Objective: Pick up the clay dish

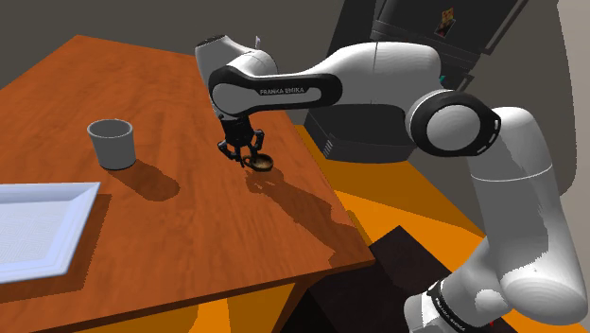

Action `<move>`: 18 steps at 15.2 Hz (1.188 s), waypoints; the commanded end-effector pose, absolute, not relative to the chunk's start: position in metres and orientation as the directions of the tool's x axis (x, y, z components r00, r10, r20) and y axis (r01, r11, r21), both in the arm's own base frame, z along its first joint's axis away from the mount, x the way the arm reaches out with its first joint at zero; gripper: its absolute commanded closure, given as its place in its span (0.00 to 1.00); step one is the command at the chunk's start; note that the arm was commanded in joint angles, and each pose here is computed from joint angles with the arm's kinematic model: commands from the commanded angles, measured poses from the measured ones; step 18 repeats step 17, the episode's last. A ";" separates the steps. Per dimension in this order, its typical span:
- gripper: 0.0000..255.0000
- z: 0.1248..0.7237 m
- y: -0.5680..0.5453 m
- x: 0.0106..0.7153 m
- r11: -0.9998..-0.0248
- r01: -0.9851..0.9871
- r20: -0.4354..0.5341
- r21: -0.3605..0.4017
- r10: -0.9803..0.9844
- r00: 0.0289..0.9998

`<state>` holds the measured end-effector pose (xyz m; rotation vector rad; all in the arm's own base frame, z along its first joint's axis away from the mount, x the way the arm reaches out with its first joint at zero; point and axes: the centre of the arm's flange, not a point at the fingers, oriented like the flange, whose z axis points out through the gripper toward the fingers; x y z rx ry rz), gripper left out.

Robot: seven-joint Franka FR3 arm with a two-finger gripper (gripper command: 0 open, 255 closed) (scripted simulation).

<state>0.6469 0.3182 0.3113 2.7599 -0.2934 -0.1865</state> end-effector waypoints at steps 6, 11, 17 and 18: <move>1.00 0.343 0.318 0.647 -0.915 -0.178 -0.092 0.363 -0.226 0.970; 1.00 0.369 0.318 0.647 -0.915 -0.178 -0.092 0.363 -0.226 0.970; 1.00 0.391 0.318 0.647 -0.915 -0.178 -0.092 0.363 -0.226 0.970; 1.00 0.391 0.318 0.647 -0.915 -0.178 -0.092 0.363 -0.226 0.970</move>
